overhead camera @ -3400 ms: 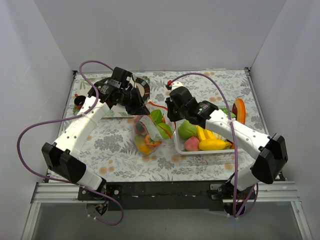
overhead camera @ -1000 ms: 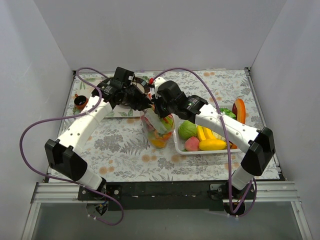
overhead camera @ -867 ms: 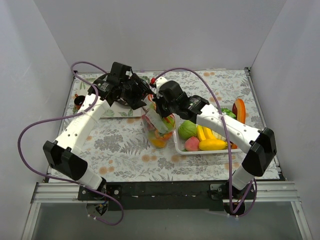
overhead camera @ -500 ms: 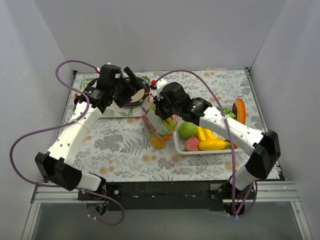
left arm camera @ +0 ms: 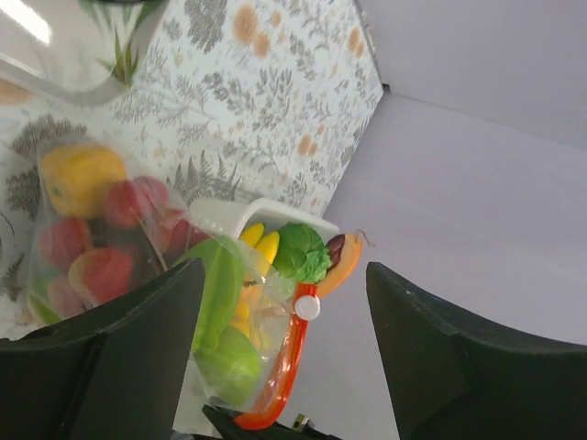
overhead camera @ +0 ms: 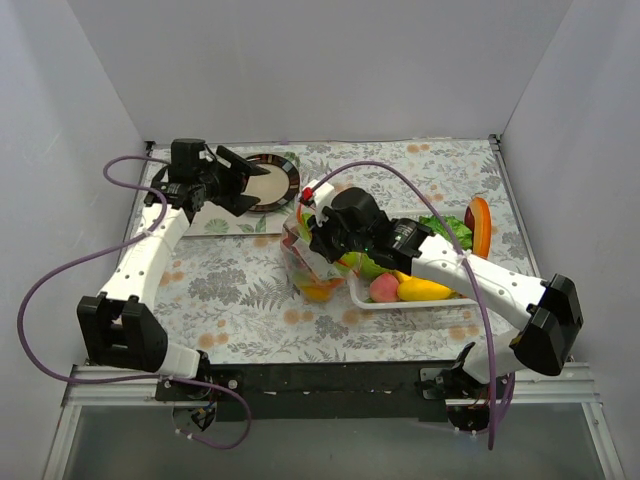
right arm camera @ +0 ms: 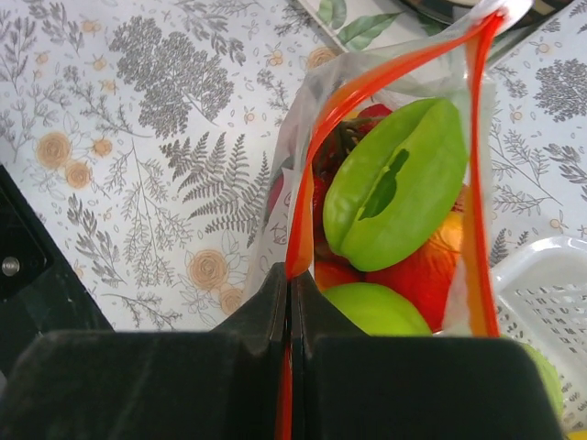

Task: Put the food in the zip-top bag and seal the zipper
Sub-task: Zip the zipper food storage bag at the center of the board.

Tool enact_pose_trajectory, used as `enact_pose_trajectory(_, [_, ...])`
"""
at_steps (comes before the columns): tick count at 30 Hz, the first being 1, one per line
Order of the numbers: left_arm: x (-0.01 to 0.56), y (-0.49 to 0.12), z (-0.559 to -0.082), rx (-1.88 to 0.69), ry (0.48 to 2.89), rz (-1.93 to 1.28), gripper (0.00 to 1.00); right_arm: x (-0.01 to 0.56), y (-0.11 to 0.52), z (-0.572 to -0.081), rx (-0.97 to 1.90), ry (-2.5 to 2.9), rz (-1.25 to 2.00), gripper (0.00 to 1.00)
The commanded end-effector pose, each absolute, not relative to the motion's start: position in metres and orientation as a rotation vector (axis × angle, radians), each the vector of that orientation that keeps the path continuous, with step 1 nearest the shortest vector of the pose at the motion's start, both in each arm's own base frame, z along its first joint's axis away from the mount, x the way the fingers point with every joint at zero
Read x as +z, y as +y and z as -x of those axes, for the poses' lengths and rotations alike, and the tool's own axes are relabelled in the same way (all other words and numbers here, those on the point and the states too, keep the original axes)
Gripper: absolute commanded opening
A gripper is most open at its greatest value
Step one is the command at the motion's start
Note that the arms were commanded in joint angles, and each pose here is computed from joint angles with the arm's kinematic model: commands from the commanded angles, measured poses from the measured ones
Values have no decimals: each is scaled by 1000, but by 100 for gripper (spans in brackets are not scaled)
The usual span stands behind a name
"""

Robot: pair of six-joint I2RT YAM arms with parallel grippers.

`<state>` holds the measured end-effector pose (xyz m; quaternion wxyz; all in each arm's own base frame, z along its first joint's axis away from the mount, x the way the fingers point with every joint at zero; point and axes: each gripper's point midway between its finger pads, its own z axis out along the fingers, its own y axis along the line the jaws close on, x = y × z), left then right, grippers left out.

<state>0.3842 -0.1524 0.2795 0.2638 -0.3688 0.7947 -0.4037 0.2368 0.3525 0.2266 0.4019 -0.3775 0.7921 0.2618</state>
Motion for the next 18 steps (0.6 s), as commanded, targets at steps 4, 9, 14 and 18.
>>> enact_pose_trajectory(4, [262, -170, -341, -1299, 2228, 1258, 62, 230, 357, -216, 613, 1884, 1046, 1])
enact_pose_trajectory(9, [271, -170, -322, -1335, 2226, 1222, 57, 216, 362, -195, 583, 1871, 1101, 1])
enact_pose_trajectory(14, [284, -171, -321, -1322, 2218, 991, 51, 214, 366, -185, 605, 1831, 1164, 1])
enact_pose_trajectory(18, [297, -168, -336, -1233, 2134, 619, 53, 218, 364, -181, 623, 1823, 1169, 1])
